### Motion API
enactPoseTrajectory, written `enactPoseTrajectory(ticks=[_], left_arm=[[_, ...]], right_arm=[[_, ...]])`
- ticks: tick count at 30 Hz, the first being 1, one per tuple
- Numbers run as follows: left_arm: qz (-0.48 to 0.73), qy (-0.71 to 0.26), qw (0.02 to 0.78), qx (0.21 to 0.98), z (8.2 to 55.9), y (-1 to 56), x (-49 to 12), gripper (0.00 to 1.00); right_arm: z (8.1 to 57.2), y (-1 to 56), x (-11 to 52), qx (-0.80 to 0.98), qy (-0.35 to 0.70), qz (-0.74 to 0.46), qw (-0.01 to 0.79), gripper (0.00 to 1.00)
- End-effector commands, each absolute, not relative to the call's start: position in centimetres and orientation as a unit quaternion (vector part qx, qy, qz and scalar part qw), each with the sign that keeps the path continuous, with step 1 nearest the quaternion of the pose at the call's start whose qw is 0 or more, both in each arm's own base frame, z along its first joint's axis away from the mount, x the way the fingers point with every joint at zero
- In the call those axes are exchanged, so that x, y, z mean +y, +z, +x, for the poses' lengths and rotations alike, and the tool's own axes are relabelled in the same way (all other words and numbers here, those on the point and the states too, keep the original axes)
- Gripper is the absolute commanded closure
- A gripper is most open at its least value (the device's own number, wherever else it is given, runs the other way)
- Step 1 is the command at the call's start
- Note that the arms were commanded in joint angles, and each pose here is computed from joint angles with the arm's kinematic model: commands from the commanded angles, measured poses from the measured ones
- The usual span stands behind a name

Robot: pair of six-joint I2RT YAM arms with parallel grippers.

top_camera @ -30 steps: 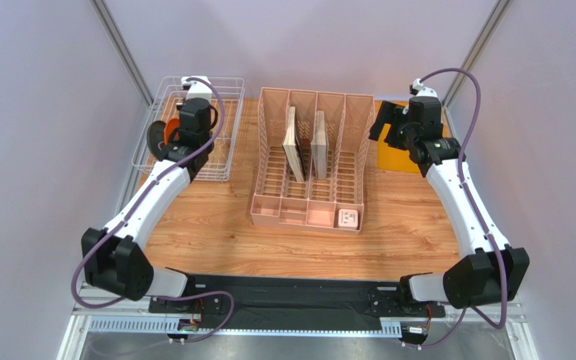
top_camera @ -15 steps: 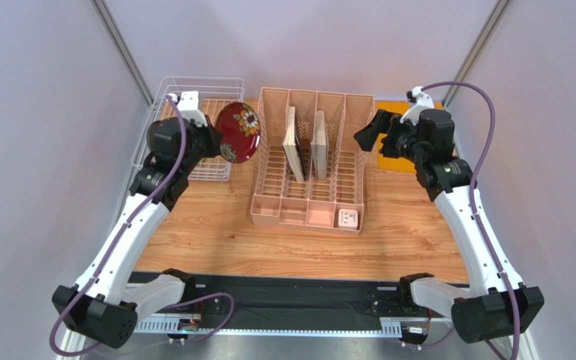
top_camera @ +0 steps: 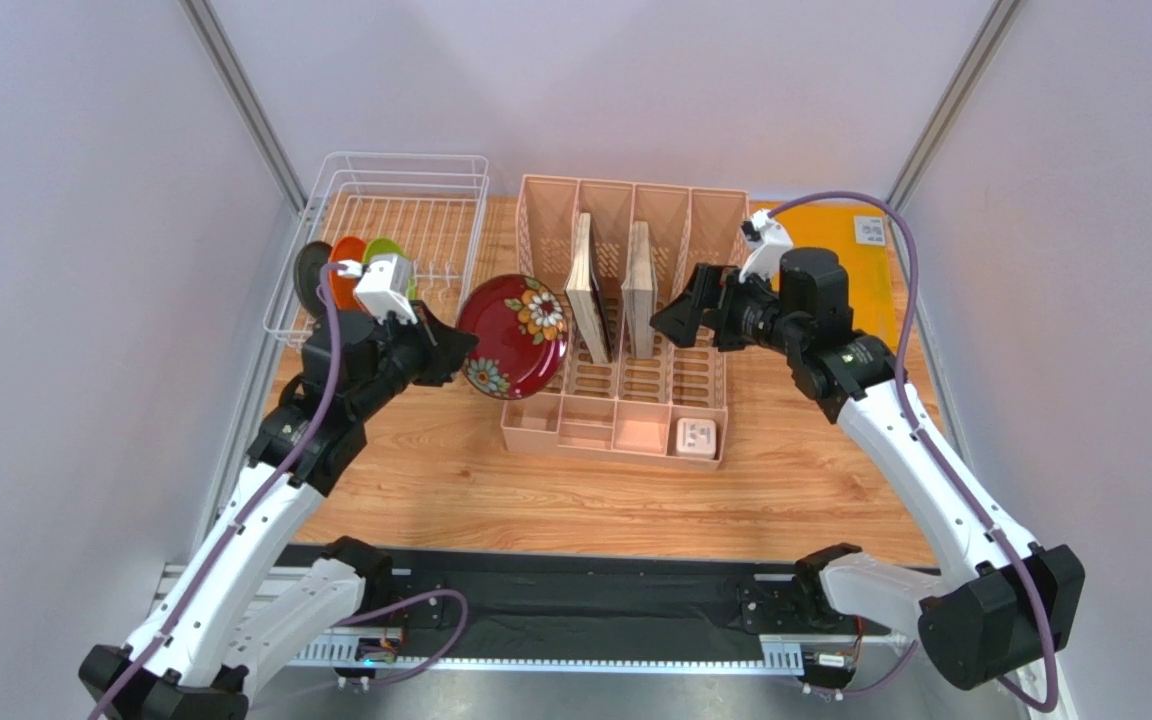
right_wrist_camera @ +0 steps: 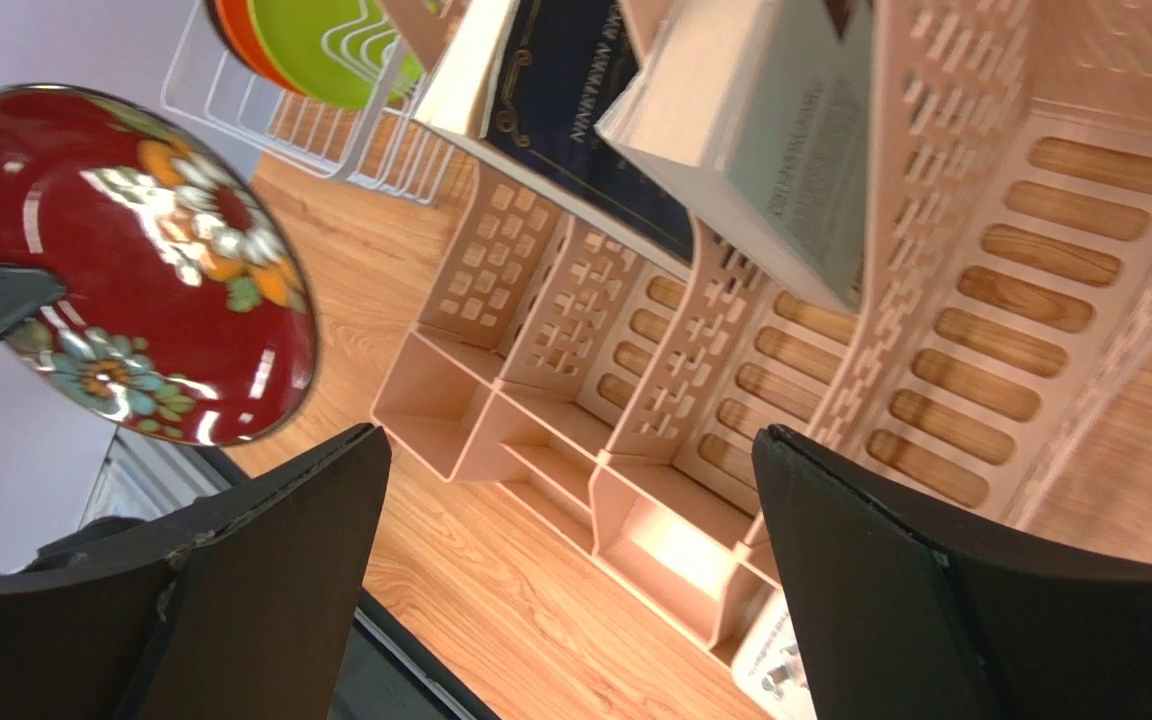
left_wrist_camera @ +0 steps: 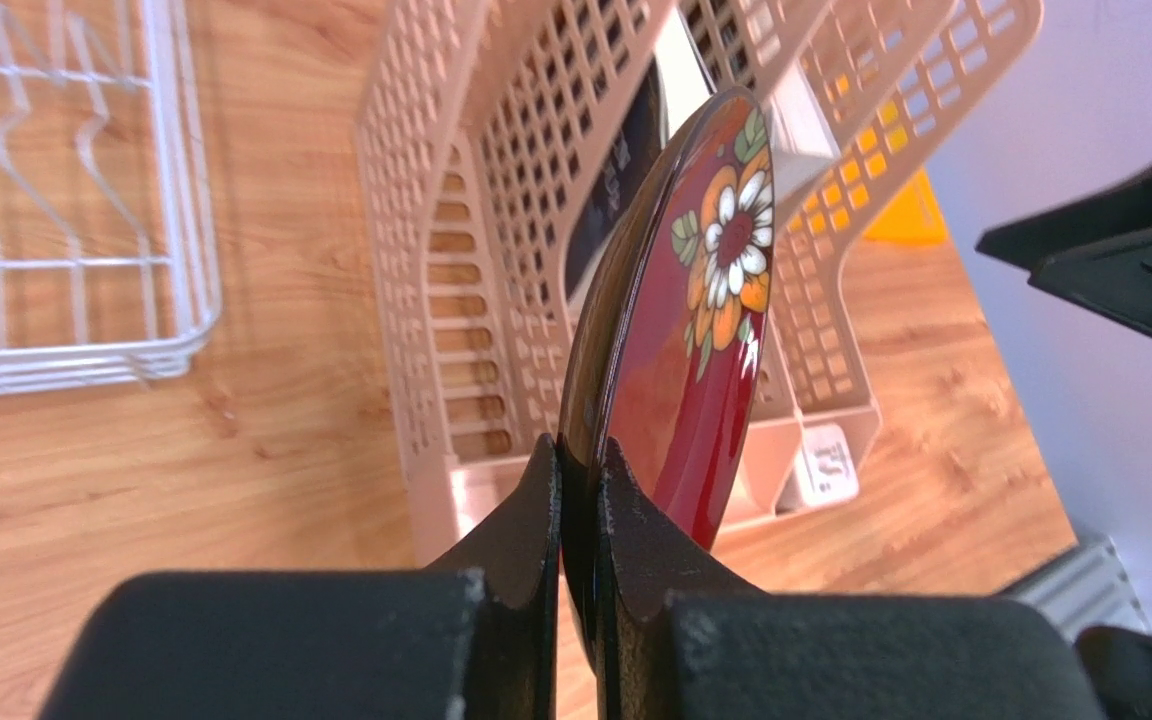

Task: Unload the plates from the dish rack

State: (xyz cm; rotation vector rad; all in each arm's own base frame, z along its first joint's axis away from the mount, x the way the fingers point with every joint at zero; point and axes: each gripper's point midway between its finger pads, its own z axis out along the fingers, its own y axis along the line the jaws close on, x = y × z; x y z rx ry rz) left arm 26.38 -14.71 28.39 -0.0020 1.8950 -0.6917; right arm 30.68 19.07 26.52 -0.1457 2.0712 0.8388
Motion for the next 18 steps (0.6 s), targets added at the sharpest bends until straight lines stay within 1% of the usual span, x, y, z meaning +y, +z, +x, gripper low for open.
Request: enactPoseTrajectory(ticks=[1,5,13,18], left_arm=[[0.014,-0.356,0.551,0.755,26.9,31.1,-17.7,1.00],[0.022,-0.389,0.540,0.746,27.1,31.1,-19.8,1.00],[0.036,-0.417,0.526,0.740,27.6,30.6,-22.6,1.00],[0.049,-0.452,0.532,0.714,27.6,31.4,-24.4,1.00]], right_arm=[[30.1,28.6,21.6,0.798,0.387,-0.095,0.452,0.00],[29.8,27.6,23.0,0.798,0.402,-0.110,0.436,0.00],[28.0,26.0,25.6,0.794,0.437,-0.138,0.400,0.01],[27.3,25.8,26.6,0.776,0.471,-0.147,0.393,0.02]])
